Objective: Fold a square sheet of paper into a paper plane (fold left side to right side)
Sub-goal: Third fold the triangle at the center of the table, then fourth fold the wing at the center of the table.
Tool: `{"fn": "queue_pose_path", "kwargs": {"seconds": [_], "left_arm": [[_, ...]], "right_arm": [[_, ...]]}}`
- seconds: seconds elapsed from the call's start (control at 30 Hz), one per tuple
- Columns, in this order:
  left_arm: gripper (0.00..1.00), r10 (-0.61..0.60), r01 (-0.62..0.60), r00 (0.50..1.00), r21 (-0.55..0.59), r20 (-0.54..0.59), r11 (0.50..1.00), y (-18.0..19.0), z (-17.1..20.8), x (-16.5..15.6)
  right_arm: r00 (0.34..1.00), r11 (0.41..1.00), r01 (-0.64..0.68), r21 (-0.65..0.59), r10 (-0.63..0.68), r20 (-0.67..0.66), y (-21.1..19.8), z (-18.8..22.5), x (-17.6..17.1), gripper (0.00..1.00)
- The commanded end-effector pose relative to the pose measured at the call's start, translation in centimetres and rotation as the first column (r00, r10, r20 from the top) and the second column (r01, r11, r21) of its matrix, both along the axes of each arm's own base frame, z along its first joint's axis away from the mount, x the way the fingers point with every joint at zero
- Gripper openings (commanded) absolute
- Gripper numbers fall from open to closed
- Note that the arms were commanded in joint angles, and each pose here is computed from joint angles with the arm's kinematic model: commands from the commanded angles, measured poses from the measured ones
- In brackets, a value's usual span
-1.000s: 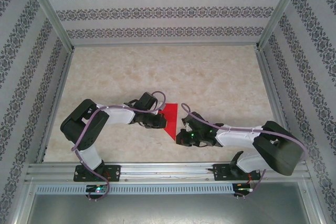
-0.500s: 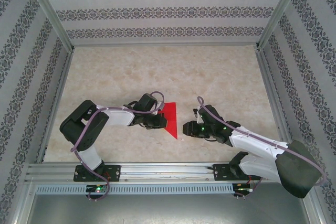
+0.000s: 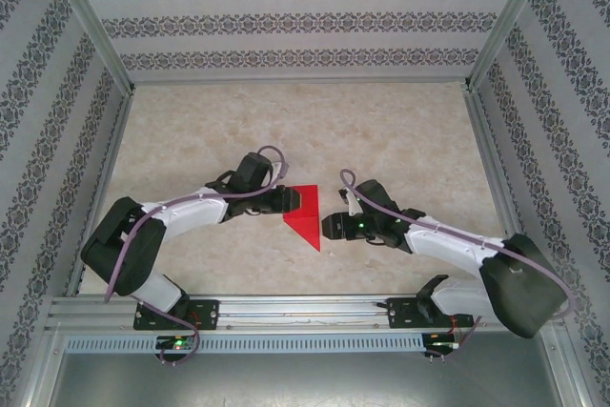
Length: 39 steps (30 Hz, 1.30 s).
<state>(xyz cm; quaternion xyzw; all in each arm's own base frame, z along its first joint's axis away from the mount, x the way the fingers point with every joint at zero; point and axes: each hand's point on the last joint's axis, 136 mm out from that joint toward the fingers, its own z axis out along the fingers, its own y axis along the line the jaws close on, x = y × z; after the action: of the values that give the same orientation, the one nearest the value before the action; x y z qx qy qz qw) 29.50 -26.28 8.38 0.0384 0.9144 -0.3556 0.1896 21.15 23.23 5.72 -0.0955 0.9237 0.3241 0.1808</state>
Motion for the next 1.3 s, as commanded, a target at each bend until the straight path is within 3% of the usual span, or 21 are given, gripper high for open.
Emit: {"fn": "queue_pose_path", "kwargs": {"seconds": [0.0, 0.37, 0.53, 0.63, 0.87, 1.27], "left_arm": [[0.35, 0.052, -0.053, 0.998, 0.036, 0.028, 0.998, 2.3, 0.3, 1.2], [0.36, 0.120, -0.120, 0.993, 0.027, 0.000, 0.992, 4.3, -0.5, 1.7], [0.36, 0.127, -0.127, 0.992, 0.027, -0.008, 0.992, 4.6, -0.7, 1.7], [0.37, 0.129, -0.128, 0.992, 0.026, -0.010, 0.991, 4.7, -0.8, 1.8], [0.43, 0.151, -0.151, 0.988, -0.028, -0.021, 0.988, 5.2, -0.5, 2.5], [0.45, 0.086, -0.098, 0.994, -0.193, -0.066, 0.976, 2.7, 0.0, 3.7]], "right_arm": [[0.993, 0.996, -0.077, 0.051, 0.072, 0.093, 2.1, 1.6, 2.0, 0.58], [0.991, 0.992, -0.120, 0.040, 0.118, 0.057, 4.3, -0.8, 4.0, 0.54], [0.991, 0.990, -0.132, 0.045, 0.130, 0.040, 4.7, -1.5, 4.1, 0.47], [0.991, 0.990, -0.132, 0.049, 0.130, 0.041, 4.7, -1.5, 4.0, 0.37], [0.993, 0.994, -0.094, 0.048, 0.090, 0.070, 3.4, -0.8, 4.1, 0.00], [0.993, 0.994, -0.056, 0.099, 0.045, 0.105, 2.2, 0.6, 3.6, 0.00]]}}
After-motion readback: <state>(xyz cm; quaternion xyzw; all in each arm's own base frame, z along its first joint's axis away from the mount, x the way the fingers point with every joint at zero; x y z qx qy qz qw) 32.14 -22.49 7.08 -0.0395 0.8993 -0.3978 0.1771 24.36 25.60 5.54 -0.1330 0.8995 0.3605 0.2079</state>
